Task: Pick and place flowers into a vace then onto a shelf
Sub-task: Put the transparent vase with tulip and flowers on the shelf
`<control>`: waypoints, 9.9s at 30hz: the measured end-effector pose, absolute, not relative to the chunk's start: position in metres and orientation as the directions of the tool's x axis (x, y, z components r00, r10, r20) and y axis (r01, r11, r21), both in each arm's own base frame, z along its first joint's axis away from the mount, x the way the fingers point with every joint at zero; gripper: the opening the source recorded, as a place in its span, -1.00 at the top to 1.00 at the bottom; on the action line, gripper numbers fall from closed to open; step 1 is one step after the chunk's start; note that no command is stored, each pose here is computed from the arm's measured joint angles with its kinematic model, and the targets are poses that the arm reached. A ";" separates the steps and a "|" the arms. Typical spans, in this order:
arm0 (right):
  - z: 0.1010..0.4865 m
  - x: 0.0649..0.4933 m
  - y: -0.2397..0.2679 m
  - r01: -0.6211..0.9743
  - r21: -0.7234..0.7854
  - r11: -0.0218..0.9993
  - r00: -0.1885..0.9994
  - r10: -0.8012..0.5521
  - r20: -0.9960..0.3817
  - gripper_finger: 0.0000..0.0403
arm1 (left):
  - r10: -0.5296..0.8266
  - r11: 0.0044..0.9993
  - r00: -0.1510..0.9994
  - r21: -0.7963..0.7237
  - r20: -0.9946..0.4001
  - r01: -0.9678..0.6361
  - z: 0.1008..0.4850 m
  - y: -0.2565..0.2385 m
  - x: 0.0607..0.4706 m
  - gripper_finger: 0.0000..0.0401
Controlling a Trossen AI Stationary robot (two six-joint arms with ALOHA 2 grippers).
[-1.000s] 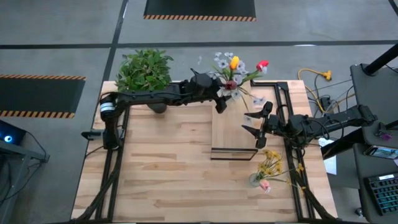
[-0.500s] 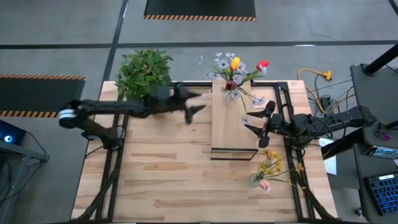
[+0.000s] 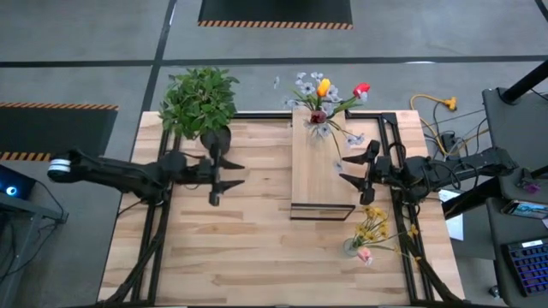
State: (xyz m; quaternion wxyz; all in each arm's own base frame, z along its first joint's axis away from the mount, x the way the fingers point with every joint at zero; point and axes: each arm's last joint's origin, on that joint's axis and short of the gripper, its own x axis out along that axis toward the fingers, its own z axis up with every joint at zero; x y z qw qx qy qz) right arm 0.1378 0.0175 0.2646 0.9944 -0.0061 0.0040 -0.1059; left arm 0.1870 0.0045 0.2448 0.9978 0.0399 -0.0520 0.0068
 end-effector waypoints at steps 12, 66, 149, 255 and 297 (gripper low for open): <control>0.293 0.128 0.024 0.087 0.120 0.989 0.993 -0.076 -0.089 -0.13 | 0.009 0.997 0.989 0.079 0.148 -0.021 0.201 0.003 0.141 0.38; 0.418 0.082 0.156 0.100 0.323 0.941 0.604 0.200 -0.771 -0.13 | 0.012 0.998 0.990 0.066 0.138 -0.021 0.188 0.003 0.134 0.39; 0.155 0.169 0.364 0.807 -0.017 0.591 0.406 -0.575 -0.711 -0.12 | 0.011 0.999 0.995 0.044 0.096 -0.016 0.184 0.003 0.135 0.39; 0.173 0.163 0.273 0.690 -0.237 0.684 0.506 -0.690 -0.518 -0.12 | 0.011 1.000 0.998 0.018 0.059 -0.012 0.181 0.003 0.135 0.39; 0.151 0.167 0.239 0.800 -0.184 0.571 0.452 -0.775 -0.442 -0.80 | 0.011 1.000 0.998 0.017 0.059 -0.012 0.181 0.003 0.135 0.39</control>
